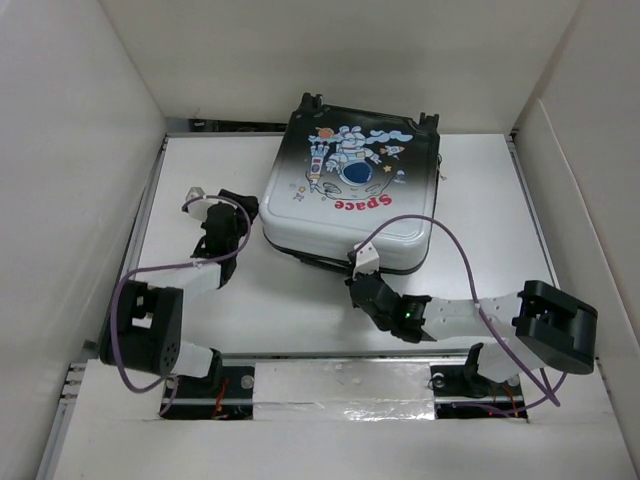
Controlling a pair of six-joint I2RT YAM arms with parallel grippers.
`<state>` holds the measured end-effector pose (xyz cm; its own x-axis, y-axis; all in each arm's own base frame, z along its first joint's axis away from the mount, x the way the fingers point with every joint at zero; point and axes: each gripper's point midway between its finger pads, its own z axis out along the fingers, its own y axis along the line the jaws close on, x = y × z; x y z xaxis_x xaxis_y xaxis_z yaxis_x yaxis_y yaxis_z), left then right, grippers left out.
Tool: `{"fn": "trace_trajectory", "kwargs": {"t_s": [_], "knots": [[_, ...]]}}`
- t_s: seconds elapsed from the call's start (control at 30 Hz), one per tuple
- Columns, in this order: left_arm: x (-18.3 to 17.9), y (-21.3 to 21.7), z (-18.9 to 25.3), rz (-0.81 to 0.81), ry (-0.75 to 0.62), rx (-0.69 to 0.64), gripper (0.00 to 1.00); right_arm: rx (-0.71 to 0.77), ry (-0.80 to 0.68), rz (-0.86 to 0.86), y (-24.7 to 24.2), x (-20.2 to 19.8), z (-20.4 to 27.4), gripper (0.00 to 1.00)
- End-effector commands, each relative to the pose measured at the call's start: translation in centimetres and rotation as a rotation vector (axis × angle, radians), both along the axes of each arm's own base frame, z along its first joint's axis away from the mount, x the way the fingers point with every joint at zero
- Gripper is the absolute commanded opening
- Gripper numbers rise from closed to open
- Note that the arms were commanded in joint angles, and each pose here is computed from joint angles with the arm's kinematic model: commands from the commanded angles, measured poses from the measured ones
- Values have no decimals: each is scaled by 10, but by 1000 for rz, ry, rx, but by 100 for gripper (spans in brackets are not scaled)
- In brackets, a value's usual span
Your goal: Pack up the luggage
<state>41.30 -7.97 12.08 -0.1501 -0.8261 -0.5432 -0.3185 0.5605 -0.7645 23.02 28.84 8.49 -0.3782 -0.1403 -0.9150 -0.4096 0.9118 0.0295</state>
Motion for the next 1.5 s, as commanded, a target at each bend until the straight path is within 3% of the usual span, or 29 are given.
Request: {"fn": "trace_trajectory", "kwargs": {"t_s": [0.0, 0.2, 0.4, 0.57, 0.6, 0.67, 0.7, 0.73, 0.77, 0.83, 0.93, 1.0, 1.03, 1.1, 1.13, 1.2, 1.23, 1.3, 1.33, 1.37, 1.4, 1.47], "knots": [[-75, -140, 52, -597, -142, -137, 64, 221, 43, 374, 95, -56, 50, 0], [-105, -158, 74, -646, -187, -142, 64, 239, 60, 515, 125, -75, 66, 0], [-124, -170, 87, -699, -223, -174, 64, 163, 117, 700, 170, -110, 43, 0], [-123, -144, 99, -600, -261, -86, 65, 143, 143, 646, 131, -116, 35, 0], [-120, -136, 105, -557, -277, -60, 66, 182, 125, 635, 121, -117, 50, 0], [-120, -115, 117, -477, -304, -3, 67, 150, 144, 610, 95, -120, 36, 23], [-118, -105, 123, -442, -314, 13, 68, 152, 145, 607, 88, -122, 36, 42], [-117, -96, 135, -411, -346, 18, 69, 176, 142, 601, 80, -123, 46, 71], [-114, -87, 141, -376, -356, 30, 69, 181, 149, 592, 74, -124, 48, 83], [-102, -66, 162, -304, -397, 53, 70, 171, 150, 588, 58, -127, 59, 95], [-79, -55, 182, -257, -425, 77, 70, 178, 124, 581, 44, -129, 84, 96], [-61, -49, 206, -239, -455, 98, 71, 230, 85, 578, 34, -129, 111, 96], [-43, -49, 192, -236, -405, 132, 71, 228, 74, 565, 28, -127, 121, 95], [-21, -40, 212, -213, -432, 134, 71, 269, 33, 492, 12, -118, 144, 85], [-1, -40, 193, -210, -378, 144, 71, 270, -12, 343, -7, -94, 150, 51], [26, -29, 201, -203, -370, 135, 70, 348, -42, 135, -40, -66, 166, 14], [48, -29, 172, -217, -298, 138, 70, 333, -75, -59, -76, -37, 163, 0], [73, -31, 180, -271, -294, 137, 70, 356, -89, -245, -115, -12, 162, 0], [89, -37, 141, -305, -190, 145, 70, 342, -88, -326, -135, -2, 156, 0], [97, -38, 137, -331, -172, 148, 70, 343, -106, -465, -170, 17, 154, 0], [107, -40, 144, -342, -181, 170, 70, 333, -101, -516, -185, 23, 145, 0], [117, -42, 115, -362, -110, 182, 69, 375, -112, -569, -206, 33, 143, 0]]}}
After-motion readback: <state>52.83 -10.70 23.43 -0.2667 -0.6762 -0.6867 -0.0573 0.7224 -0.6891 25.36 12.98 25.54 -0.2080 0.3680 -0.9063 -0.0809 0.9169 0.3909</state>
